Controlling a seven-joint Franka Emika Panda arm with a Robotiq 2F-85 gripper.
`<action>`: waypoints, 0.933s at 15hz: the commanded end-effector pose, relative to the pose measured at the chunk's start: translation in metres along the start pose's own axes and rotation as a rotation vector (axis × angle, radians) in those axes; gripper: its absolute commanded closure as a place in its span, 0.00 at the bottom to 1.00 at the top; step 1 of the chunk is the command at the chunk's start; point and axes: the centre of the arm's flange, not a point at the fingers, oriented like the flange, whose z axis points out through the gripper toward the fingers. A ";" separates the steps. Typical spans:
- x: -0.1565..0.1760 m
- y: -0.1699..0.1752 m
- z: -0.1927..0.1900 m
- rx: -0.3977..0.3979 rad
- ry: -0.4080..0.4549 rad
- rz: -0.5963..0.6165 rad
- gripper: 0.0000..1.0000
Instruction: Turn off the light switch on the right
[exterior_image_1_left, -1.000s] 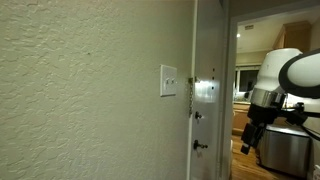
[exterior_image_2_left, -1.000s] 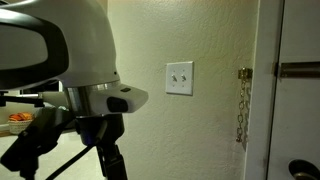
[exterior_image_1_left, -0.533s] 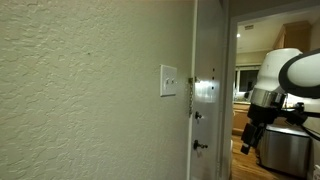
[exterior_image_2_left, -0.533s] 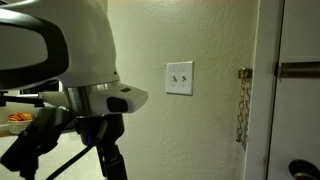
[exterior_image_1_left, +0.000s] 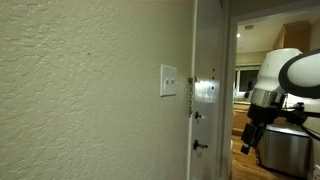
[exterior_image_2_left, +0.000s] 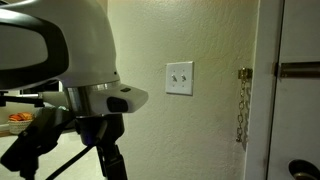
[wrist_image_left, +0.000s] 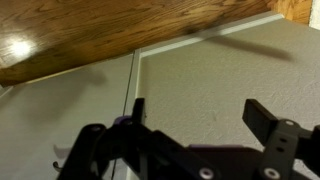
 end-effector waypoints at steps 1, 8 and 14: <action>0.000 0.000 0.000 0.000 0.000 0.000 0.00; 0.008 -0.008 -0.004 -0.012 0.011 -0.026 0.00; 0.035 -0.034 -0.034 -0.030 0.084 -0.101 0.00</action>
